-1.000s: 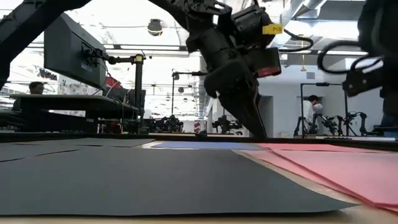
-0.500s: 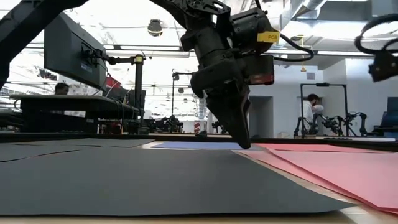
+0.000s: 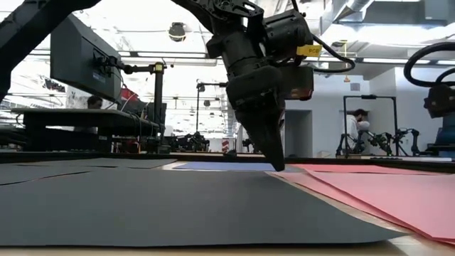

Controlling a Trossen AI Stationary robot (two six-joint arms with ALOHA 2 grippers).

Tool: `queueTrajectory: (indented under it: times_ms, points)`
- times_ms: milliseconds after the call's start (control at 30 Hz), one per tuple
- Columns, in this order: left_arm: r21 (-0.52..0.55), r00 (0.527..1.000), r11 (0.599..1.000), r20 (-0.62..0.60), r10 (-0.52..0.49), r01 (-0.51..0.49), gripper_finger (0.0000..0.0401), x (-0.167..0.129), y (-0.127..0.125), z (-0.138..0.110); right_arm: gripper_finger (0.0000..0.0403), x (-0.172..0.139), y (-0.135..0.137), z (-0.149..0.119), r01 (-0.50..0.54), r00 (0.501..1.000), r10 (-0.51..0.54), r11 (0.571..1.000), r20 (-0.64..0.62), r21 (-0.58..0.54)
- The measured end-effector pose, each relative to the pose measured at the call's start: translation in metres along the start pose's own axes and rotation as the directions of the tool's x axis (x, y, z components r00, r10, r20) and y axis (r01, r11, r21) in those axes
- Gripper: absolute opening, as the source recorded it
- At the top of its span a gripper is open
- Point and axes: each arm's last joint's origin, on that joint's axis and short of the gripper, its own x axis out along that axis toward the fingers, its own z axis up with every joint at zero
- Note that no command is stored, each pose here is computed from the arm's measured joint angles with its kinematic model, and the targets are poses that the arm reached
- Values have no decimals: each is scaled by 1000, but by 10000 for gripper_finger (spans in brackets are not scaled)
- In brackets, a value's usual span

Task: Organize paper
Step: Stack the pink paper on top of the pink paper

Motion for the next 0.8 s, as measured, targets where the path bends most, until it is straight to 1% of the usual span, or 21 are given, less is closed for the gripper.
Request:
queueTrajectory:
  times_ms: [200, 333, 800]
  points:
    - [-24, 1000, 1000, -27, -14, 13, 109, 19, 3, -5, 91, 1, 0, 6, 2, 1000, -2, 1000, -15, -4]
    - [-30, 1000, 999, -21, -20, 19, 109, 24, 4, -5, 91, 2, 0, 12, -3, 1000, 3, 1000, -30, -13]
    - [-25, 1000, 1000, 5, -9, 9, 109, 24, 4, -2, 91, 5, -1, 27, -4, 999, 5, 1000, -33, 14]
